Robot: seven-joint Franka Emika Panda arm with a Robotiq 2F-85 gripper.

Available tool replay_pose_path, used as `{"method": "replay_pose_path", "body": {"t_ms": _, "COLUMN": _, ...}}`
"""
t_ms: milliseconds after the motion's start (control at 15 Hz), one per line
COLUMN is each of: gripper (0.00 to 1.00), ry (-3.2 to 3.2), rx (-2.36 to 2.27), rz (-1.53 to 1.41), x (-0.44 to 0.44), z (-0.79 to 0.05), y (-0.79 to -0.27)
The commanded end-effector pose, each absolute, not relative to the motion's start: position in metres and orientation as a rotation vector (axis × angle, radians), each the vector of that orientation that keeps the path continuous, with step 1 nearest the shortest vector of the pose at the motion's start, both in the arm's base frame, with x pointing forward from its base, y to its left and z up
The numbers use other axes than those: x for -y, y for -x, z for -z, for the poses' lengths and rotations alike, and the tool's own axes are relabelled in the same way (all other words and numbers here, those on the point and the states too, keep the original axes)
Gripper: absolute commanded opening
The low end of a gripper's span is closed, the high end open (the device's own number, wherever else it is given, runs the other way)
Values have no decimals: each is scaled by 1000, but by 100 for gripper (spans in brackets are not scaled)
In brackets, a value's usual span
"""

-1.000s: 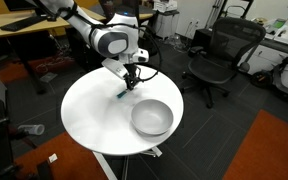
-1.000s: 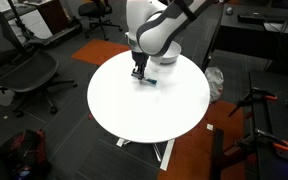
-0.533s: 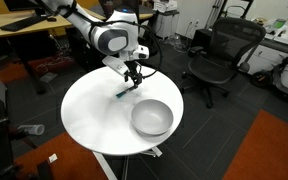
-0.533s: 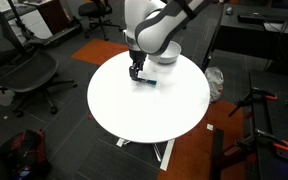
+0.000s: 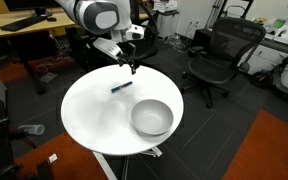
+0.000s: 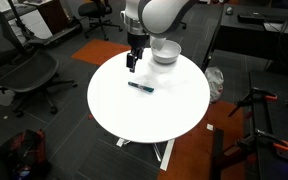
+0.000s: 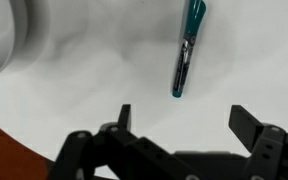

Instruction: Remove the green marker from the grey bowl

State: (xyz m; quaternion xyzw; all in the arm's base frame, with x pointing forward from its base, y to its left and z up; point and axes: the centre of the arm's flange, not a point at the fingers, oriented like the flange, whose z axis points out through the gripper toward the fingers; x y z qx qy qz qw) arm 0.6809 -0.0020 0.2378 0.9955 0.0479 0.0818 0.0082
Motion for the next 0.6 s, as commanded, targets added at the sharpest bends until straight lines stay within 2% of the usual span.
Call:
{"method": "replay_pose_path", "body": {"t_ms": 0, "gripper": 100, "ry": -3108, "rx": -135, "rz": -244, "x": -14, "z": -286, "y": -631}}
{"method": "replay_pose_path", "body": {"t_ms": 533, "gripper": 100, "ry": -3089, "rx": -181, "rz": -291, "x": -24, "z": -342, "y": -582}}
